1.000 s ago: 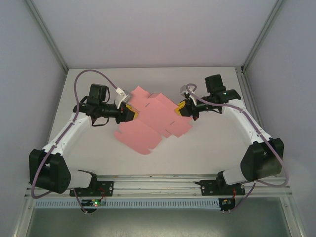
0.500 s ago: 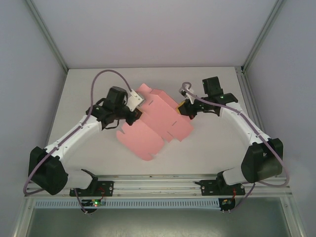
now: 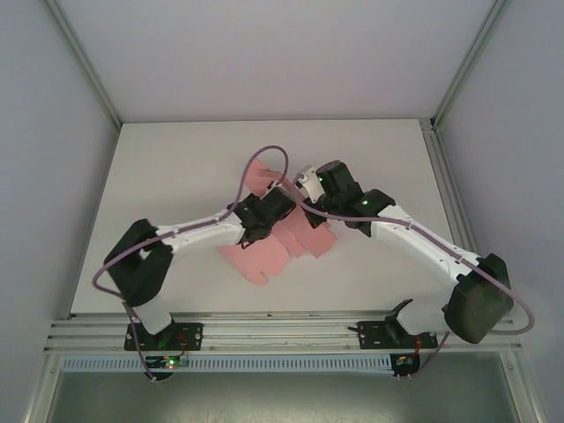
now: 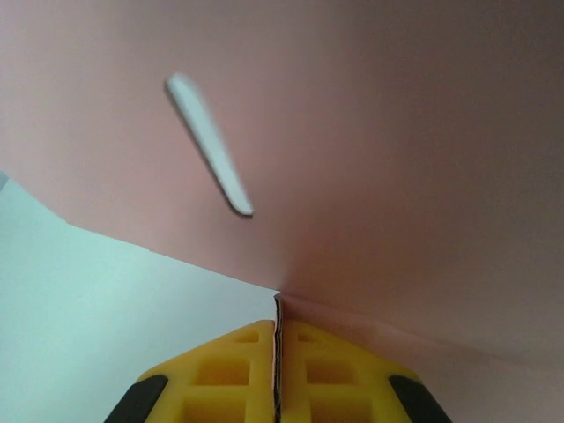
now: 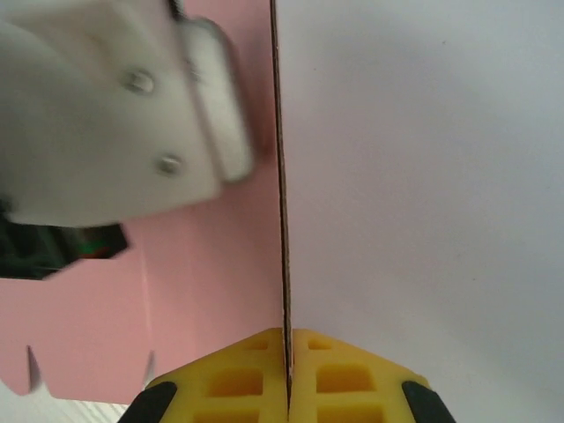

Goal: Assemble paper box

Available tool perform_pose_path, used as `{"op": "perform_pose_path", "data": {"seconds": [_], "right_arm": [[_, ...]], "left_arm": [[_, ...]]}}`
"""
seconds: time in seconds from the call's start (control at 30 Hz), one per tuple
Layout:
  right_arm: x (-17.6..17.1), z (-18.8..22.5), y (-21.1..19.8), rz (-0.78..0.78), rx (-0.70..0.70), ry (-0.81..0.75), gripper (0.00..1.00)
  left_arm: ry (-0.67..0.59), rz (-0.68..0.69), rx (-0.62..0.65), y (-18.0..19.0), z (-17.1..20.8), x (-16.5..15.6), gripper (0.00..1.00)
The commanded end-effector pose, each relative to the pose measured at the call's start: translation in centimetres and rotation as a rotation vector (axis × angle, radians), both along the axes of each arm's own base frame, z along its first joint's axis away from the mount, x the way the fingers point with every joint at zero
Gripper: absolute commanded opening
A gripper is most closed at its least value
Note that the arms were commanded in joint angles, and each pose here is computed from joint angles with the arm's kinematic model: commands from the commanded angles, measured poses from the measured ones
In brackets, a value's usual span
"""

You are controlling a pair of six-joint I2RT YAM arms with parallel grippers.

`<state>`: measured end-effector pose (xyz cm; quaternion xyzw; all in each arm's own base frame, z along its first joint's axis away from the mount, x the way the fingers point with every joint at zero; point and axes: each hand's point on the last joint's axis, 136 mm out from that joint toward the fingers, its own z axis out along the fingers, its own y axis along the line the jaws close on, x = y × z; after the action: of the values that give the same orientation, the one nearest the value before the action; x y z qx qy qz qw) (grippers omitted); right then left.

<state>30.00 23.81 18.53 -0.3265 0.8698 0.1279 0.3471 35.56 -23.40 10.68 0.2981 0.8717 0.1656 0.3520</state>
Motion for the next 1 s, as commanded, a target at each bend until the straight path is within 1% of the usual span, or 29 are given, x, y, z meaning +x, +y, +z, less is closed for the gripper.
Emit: {"op": "perform_pose_path", "data": {"seconds": [0.0,0.07,0.17,0.27,0.37,0.43,0.47,0.53,0.6,0.63,0.7,0.8,0.83,0.87,0.93,0.97], "right_arm": [[1.8,3.7,2.8,-0.021,0.121,-0.141,0.00],[2.0,3.2,2.5,-0.041,0.088,-0.154,0.00],[2.1,2.3,2.4,-0.013,0.012,-0.189,0.00],[2.6,2.0,2.3,-0.018,-0.067,-0.232,0.00],[2.0,1.4,3.5,0.037,-0.072,-0.215,0.00],[1.9,1.0,3.4,0.049,-0.091,-0.211,0.00],[2.1,0.8,3.0,0.047,-0.118,-0.218,0.00],[2.1,0.1,2.1,0.066,-0.185,-0.222,0.00],[2.1,-1.0,1.0,0.094,-0.275,-0.227,0.00],[2.0,-1.6,0.5,0.118,-0.314,-0.218,0.00],[2.1,-2.6,-0.3,0.144,-0.356,-0.197,0.00],[1.9,-3.5,-0.5,0.209,-0.364,-0.170,0.00],[2.0,-3.6,-0.5,0.225,-0.363,-0.170,0.00],[2.1,-3.7,-0.5,0.239,-0.374,-0.178,0.00],[2.3,-3.9,-0.6,0.275,-0.416,-0.211,0.00],[2.3,-4.1,-0.4,0.304,-0.435,-0.233,0.00]], "left_arm": [[-0.092,0.019,-0.223,-5.3,2.2,0.9,0.00],[-0.069,0.035,-0.276,-5.8,1.4,0.7,0.00],[-0.014,0.035,-0.366,-6.7,0.2,0.2,0.00],[0.022,0.053,-0.425,-7.1,-0.3,-0.1,0.02],[0.045,0.061,-0.487,-7.4,-0.5,-0.1,0.03],[0.051,0.083,-0.497,-6.9,-0.5,0.0,0.03],[0.057,0.095,-0.501,-6.4,-0.5,0.0,0.06],[0.069,0.113,-0.513,-5.2,-0.4,-0.2,0.16],[0.090,0.120,-0.554,-4.2,0.0,-0.8,0.34],[0.100,0.126,-0.579,-3.6,0.2,-1.1,0.38],[0.115,0.146,-0.628,-2.2,0.4,-1.9,0.52],[0.129,0.189,-0.682,-0.2,0.7,-3.3,0.56],[0.128,0.208,-0.696,0.6,0.9,-3.8,0.60],[0.127,0.219,-0.714,1.3,1.2,-4.4,0.67],[0.111,0.242,-0.745,2.7,1.7,-5.4,0.74],[0.114,0.258,-0.761,3.3,1.7,-5.9,0.75]]}}
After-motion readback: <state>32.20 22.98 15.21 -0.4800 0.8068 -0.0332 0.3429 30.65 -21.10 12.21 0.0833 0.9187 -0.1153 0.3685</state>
